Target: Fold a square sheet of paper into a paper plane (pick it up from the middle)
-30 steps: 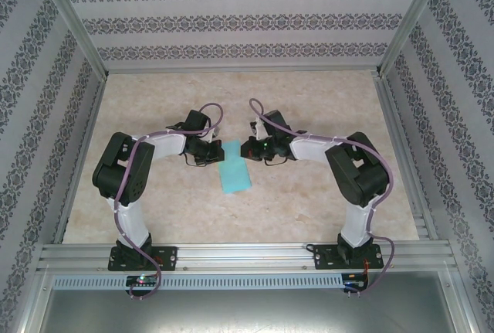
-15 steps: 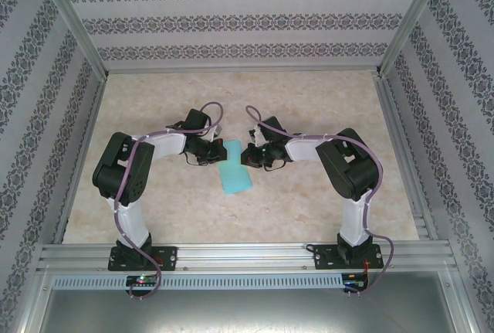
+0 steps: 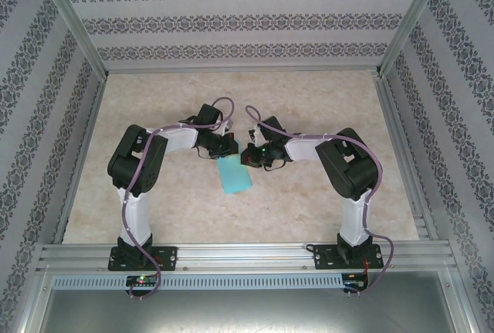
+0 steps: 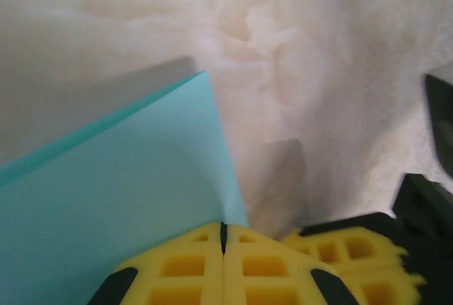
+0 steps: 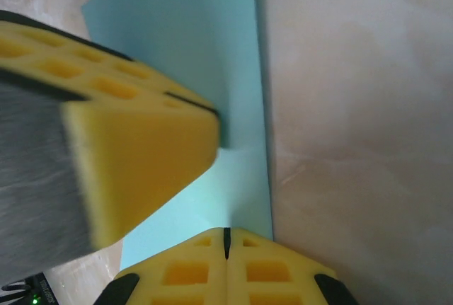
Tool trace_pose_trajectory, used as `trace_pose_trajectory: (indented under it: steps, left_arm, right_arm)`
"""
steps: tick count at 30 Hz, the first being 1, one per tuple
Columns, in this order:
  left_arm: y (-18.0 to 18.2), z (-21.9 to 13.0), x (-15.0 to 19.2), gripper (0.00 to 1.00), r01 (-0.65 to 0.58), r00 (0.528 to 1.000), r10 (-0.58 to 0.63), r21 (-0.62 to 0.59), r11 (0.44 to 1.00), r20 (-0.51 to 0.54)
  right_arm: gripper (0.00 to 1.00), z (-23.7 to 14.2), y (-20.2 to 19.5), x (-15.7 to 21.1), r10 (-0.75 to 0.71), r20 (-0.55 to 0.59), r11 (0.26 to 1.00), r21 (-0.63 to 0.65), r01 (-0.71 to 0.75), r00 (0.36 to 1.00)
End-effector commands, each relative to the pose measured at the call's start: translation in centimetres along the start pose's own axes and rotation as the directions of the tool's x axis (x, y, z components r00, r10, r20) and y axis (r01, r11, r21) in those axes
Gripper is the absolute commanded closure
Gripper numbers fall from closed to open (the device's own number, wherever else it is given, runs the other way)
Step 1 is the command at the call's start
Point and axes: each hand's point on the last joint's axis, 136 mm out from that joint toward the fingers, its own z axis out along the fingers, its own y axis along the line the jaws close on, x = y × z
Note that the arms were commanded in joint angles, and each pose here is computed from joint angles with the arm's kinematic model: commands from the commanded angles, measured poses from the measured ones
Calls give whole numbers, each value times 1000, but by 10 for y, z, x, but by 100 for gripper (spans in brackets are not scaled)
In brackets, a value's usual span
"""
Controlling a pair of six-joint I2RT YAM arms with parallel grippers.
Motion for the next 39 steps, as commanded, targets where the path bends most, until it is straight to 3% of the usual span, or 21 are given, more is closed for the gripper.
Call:
trace_pose_trajectory:
  steps: [1,11,26,30,36,39]
  left_arm:
    - [16,7,3,100,22,1000,-23,-77,997,-13]
    - [56,12,29,100,69,996,-80,-212,975,-40]
    - [60,14,31,100,77,996,-86,-207,975,-36]
    - [53,14,27,100,60,997,-68,-184,981,-35]
    - [46,12,24,100,32,998,-39,-170,985,-44]
    - [42,12,22,100,24,999,-31,-160,987,-43]
  right_arm:
    - [100,8,-5,10,-26,-34,1000,8,26,999]
    - [100,-6,0,38,-32,-101,999,-21,30,994]
    - [100,-29,-34,114,32,-188,996,87,-16,982]
    - [100,-36,-20,105,-10,-158,998,60,20,987]
    - [100,-60,24,57,-133,32,991,14,132,991]
    - [100,-53,27,42,-136,55,991,24,135,989]
